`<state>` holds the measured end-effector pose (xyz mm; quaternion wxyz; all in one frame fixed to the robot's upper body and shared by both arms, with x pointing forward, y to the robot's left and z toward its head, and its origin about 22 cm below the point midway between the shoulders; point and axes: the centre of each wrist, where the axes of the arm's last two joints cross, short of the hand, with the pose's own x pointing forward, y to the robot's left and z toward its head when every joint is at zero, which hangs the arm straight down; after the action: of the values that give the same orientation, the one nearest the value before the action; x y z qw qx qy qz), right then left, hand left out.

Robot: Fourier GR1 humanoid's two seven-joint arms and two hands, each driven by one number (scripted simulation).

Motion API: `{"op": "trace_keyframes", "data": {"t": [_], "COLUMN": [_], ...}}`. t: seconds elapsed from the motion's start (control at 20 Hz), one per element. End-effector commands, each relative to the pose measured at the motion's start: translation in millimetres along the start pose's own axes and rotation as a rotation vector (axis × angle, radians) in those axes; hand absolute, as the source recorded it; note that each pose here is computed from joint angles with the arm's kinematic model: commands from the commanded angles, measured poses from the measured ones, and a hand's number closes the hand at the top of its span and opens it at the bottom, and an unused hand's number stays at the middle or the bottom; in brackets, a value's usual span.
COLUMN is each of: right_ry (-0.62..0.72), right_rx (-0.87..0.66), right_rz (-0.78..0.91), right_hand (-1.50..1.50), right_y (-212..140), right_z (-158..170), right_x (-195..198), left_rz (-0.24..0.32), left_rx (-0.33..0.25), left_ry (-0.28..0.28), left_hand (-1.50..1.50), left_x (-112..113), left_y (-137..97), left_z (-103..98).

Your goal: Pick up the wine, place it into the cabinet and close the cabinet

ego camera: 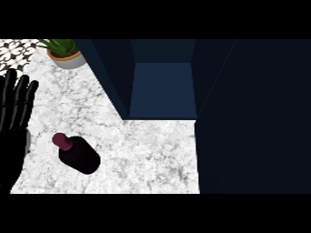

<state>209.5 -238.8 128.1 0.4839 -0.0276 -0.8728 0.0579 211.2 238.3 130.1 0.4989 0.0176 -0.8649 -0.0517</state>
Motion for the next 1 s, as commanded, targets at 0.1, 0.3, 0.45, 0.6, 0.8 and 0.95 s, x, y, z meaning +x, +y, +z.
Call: {"op": "trace_keyframes", "data": {"t": [0.1, 0.3, 0.45, 0.6, 0.8, 0.95], "right_ry": [-0.008, 0.15, 0.18, 0.184, 0.182, 0.185], "right_rx": [-0.034, 0.187, 0.214, 0.198, 0.205, 0.219], "right_rz": [-0.013, -0.159, -0.189, -0.223, -0.203, -0.207], "right_hand": [-1.5, -1.5, -1.5, -1.5, -1.5, -1.5], "right_y": [-10, 3, -4, -6, -20, -10], "right_z": [13, 24, 33, 43, 18, 42], "right_x": [6, 0, 16, 19, 42, 43], "left_rz": [-0.051, 0.251, 0.309, 0.322, 0.333, 0.346], "left_rx": [-0.064, -0.05, -0.051, -0.057, -0.037, -0.035], "left_ry": [0.002, 0.234, 0.281, 0.293, 0.287, 0.302], "left_hand": [-1.5, -1.5, -1.5, -1.5, -1.5, -1.5], "left_x": [-6, -37, -26, -17, -26, -3], "left_y": [-9, -20, -16, -18, -26, -31], "left_z": [-20, -15, -20, -31, -29, -31]}}
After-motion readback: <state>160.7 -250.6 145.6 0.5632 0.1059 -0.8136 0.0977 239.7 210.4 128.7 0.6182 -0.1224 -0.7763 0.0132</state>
